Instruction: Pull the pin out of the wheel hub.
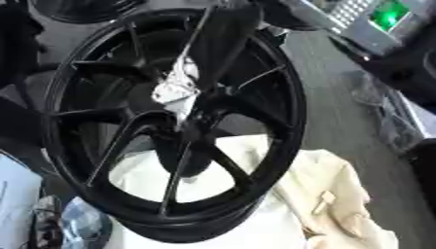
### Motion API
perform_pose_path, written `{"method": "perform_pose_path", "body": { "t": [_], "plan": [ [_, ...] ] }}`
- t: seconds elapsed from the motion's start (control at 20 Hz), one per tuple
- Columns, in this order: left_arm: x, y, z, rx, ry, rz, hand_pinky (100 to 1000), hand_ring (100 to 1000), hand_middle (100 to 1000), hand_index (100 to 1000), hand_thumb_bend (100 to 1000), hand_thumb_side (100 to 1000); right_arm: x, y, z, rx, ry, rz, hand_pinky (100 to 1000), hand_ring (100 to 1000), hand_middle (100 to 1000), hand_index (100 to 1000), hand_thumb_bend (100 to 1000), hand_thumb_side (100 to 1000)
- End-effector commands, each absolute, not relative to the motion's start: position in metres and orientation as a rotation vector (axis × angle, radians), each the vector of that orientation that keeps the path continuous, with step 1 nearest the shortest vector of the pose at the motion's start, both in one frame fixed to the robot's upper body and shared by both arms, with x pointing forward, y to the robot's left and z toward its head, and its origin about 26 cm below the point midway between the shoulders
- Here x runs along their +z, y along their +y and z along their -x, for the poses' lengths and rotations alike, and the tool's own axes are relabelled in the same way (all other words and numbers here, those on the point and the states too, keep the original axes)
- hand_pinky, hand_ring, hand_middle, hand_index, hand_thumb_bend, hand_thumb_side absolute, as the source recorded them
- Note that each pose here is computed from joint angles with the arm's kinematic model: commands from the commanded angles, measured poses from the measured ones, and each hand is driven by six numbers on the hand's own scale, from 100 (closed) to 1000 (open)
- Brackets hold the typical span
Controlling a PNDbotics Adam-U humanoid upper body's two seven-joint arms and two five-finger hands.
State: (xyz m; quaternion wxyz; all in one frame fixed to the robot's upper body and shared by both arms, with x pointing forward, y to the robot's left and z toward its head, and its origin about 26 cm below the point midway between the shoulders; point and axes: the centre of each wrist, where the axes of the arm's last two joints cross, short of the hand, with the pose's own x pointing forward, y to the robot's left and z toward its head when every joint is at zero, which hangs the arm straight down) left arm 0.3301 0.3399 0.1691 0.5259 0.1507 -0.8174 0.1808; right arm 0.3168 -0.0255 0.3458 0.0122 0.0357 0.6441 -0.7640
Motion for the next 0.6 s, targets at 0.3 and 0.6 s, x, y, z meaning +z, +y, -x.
{"method": "perform_pose_path", "body": {
  "t": [0.3,0.6],
  "plan": [
    [0.179,0.345,-0.329,0.402,-1.979,-0.38,737,781,752,722,262,819,0.344,-0.038,-0.363,-2.534,1.859,-0.202,888,837,811,896,448,333],
    [0.18,0.344,-0.33,0.407,-1.983,-0.376,737,782,752,721,261,820,0.363,-0.054,-0.383,-2.663,1.814,-0.169,899,848,821,907,463,298]
  ]
}}
